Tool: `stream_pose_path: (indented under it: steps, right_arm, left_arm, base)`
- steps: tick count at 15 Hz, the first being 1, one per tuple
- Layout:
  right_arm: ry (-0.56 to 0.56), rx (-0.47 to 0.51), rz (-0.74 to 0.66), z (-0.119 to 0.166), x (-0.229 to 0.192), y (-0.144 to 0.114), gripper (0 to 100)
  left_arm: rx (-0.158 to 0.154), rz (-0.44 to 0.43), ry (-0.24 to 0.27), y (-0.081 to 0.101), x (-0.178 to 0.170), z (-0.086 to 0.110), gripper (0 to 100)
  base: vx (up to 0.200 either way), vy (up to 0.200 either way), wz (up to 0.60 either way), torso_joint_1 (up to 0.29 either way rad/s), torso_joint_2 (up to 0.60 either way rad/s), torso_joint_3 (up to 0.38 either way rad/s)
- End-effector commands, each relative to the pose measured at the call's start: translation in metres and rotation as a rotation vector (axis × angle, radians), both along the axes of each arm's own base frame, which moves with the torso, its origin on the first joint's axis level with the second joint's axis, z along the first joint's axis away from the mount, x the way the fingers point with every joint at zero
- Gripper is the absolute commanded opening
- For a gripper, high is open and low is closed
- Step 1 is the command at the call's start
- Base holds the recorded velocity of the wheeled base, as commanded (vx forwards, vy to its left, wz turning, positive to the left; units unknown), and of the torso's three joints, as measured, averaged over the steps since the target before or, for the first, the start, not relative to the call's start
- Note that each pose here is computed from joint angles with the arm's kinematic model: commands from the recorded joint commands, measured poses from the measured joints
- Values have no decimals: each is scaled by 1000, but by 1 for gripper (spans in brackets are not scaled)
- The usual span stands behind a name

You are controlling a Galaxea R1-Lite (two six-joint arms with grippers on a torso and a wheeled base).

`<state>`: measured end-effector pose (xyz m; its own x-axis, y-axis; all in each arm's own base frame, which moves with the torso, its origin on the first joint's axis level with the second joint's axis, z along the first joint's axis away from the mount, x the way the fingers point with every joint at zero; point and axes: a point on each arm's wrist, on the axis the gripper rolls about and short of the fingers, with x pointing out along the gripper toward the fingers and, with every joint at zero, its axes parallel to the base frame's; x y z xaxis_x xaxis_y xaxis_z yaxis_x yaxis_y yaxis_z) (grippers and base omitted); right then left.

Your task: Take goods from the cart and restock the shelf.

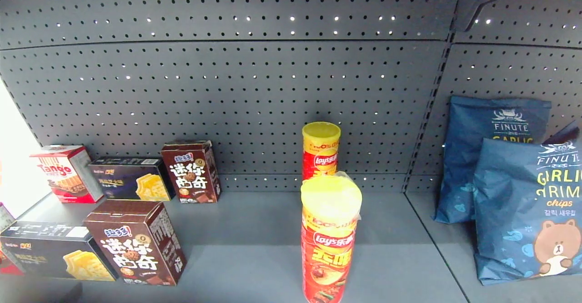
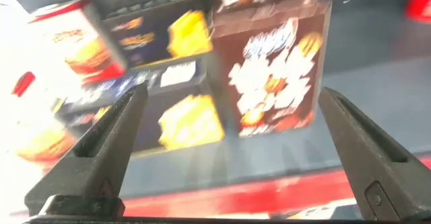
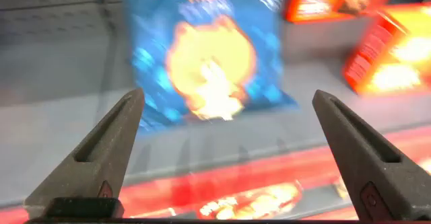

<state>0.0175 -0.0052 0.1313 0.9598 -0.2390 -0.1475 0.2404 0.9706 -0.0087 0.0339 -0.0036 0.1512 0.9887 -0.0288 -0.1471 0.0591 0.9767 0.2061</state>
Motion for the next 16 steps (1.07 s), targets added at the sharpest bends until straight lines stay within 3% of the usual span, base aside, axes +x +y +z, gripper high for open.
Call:
stream_pose_path:
  steps: [1, 3, 5, 6, 11, 16]
  right_arm:
    - [-83, -59, -27, -41, -35, 3, 100]
    - [-92, -55, -26, -48, -34, 3, 100]
    - [-91, -54, 165, -49, -33, 7, 100]
    - [-47, -45, 195, -53, -33, 8, 100]
    - [-51, 12, 134, -54, -33, 6, 100]
    - [-51, 11, 134, -54, -33, 6, 100]
  left_arm:
    - [2, 16, -65, 6, -21, -12, 100]
    - [3, 15, -74, 6, -24, -14, 100]
    - [-2, 14, -94, 8, -33, -18, 100]
    - [-3, 14, -97, 9, -37, -21, 100]
    - [5, 9, -77, 14, -55, -40, 100]
    - [3, 8, -86, 14, -57, -41, 100]
  base:
    - [0, 0, 0, 0, 0, 0]
    - [0, 0, 0, 0, 0, 0]
    - [0, 0, 0, 0, 0, 0]
    - [0, 0, 0, 0, 0, 0]
    - [0, 0, 0, 0, 0, 0]
    - [0, 0, 0, 0, 0, 0]
